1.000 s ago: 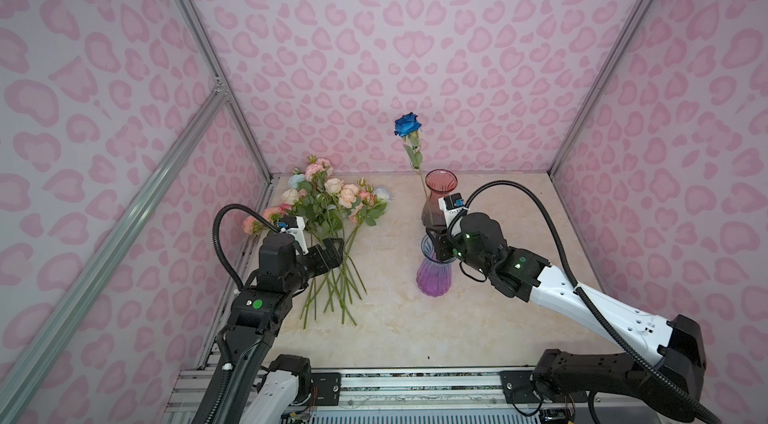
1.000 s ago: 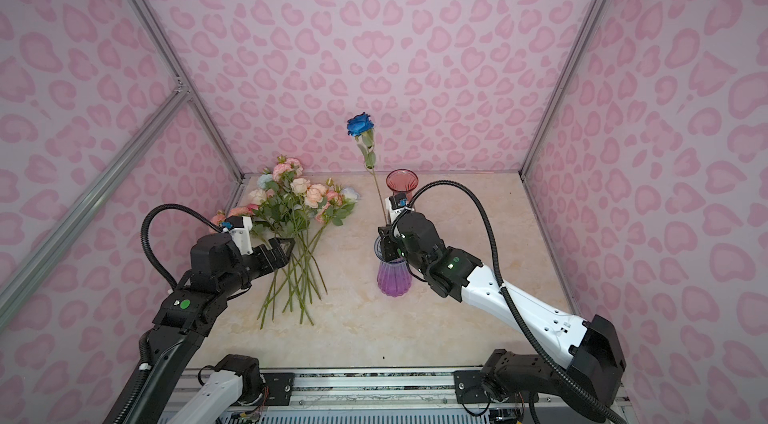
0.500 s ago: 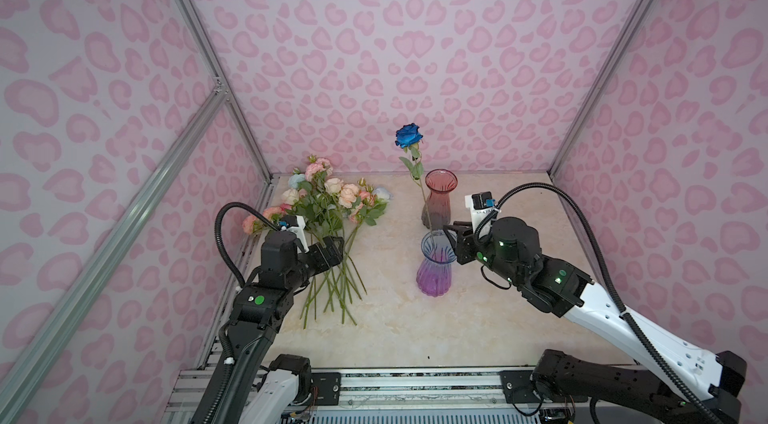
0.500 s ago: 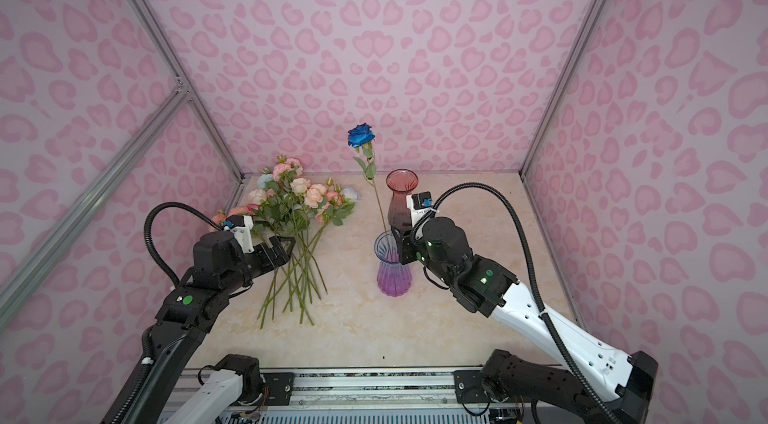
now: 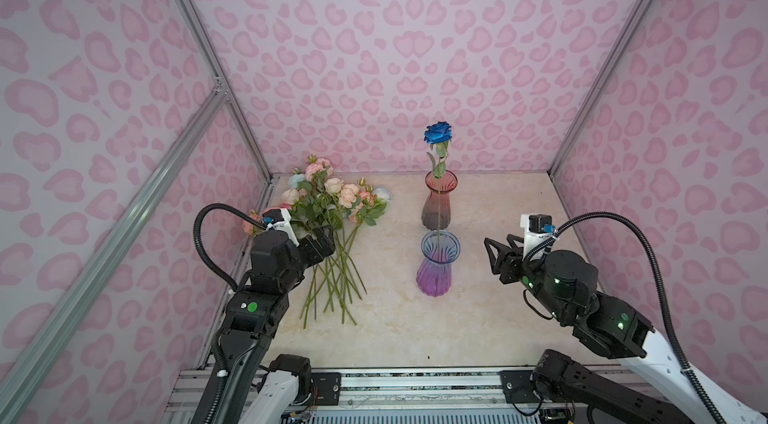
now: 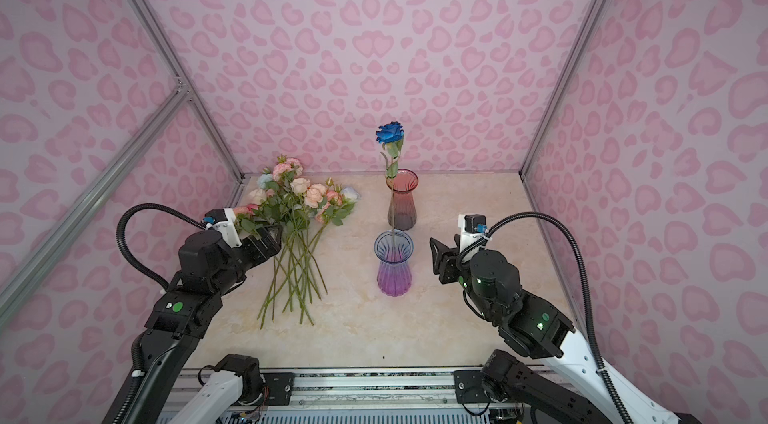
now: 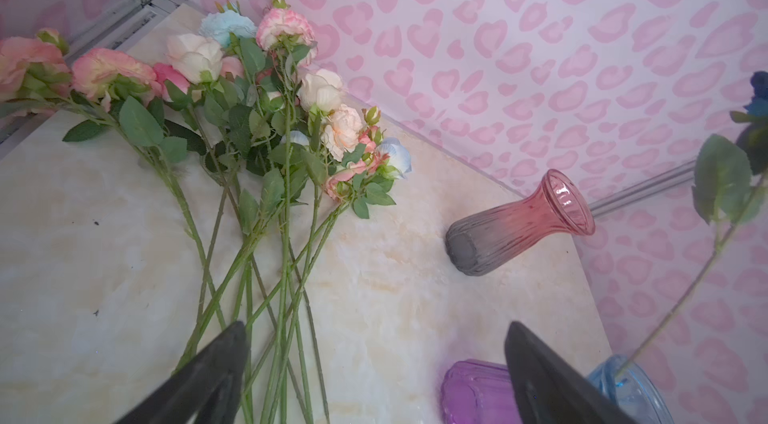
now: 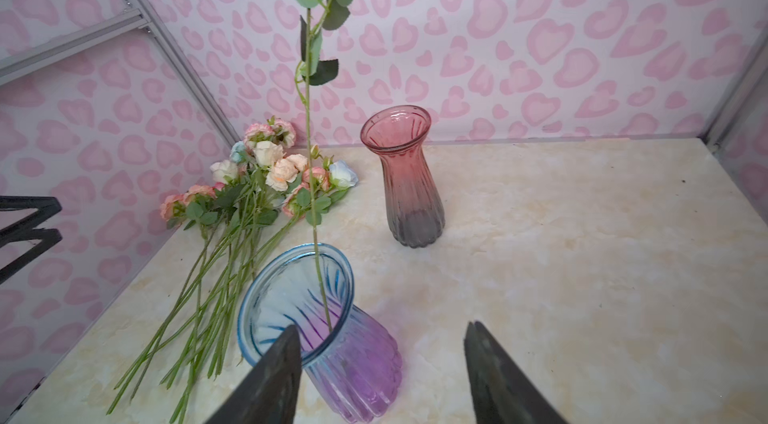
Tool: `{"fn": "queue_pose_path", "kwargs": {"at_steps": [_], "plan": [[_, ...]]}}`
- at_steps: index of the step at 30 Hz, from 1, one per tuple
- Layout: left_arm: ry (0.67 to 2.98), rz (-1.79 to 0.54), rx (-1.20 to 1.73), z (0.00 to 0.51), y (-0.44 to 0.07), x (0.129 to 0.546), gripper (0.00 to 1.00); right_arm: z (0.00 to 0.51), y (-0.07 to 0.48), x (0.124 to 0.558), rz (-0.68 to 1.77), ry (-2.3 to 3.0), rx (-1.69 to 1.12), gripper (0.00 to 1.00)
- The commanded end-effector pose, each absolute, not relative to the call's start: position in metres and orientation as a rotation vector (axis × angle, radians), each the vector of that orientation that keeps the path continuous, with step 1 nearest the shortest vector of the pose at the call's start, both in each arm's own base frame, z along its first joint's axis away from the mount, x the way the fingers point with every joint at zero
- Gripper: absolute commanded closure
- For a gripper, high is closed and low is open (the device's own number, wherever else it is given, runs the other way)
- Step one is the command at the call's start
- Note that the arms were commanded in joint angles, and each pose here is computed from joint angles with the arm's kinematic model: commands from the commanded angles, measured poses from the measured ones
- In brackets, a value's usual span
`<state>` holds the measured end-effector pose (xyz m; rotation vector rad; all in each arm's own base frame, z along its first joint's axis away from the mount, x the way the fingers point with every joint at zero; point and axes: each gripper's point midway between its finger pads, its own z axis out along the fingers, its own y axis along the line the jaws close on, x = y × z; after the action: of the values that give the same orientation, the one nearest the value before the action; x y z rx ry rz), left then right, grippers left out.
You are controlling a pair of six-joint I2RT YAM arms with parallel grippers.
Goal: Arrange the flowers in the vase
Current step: 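Lower the blue rose into the pink-red vase, open and withdraw the right gripper, then close the left gripper on the pink carnation stems in the bunch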
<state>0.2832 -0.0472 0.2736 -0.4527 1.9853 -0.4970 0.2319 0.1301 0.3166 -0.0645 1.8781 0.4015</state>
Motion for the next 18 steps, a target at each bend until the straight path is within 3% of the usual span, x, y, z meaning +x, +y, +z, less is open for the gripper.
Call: {"fn": "queue_pose_path", "kwargs": {"at_steps": [1, 5, 9, 11, 13, 18], "plan": [[1.959, -0.438, -0.583, 0.26, -0.031, 0.291, 0.03, 0.297, 0.11, 0.237, 0.312, 1.925, 0.011, 0.35], [2.033, -0.303, -0.666, 0.231, -0.016, 0.297, 0.07, 0.272, 0.112, 0.251, 0.383, 2.037, 0.035, 0.36], [2.176, -0.199, -0.715, 0.197, -0.011, 0.316, 0.09, 0.261, 0.113, 0.262, 0.403, 2.069, 0.05, 0.46], [2.275, -0.179, -0.709, 0.18, -0.015, 0.328, 0.13, 0.261, 0.111, 0.266, 0.398, 2.044, 0.059, 0.49], [2.368, -0.162, -0.696, 0.162, -0.017, 0.342, 0.24, 0.26, 0.114, 0.271, 0.419, 2.026, 0.056, 0.5], [2.493, -0.145, -0.722, 0.138, -0.017, 0.372, 0.32, 0.241, 0.124, 0.28, 0.473, 2.059, 0.031, 0.53]]}}
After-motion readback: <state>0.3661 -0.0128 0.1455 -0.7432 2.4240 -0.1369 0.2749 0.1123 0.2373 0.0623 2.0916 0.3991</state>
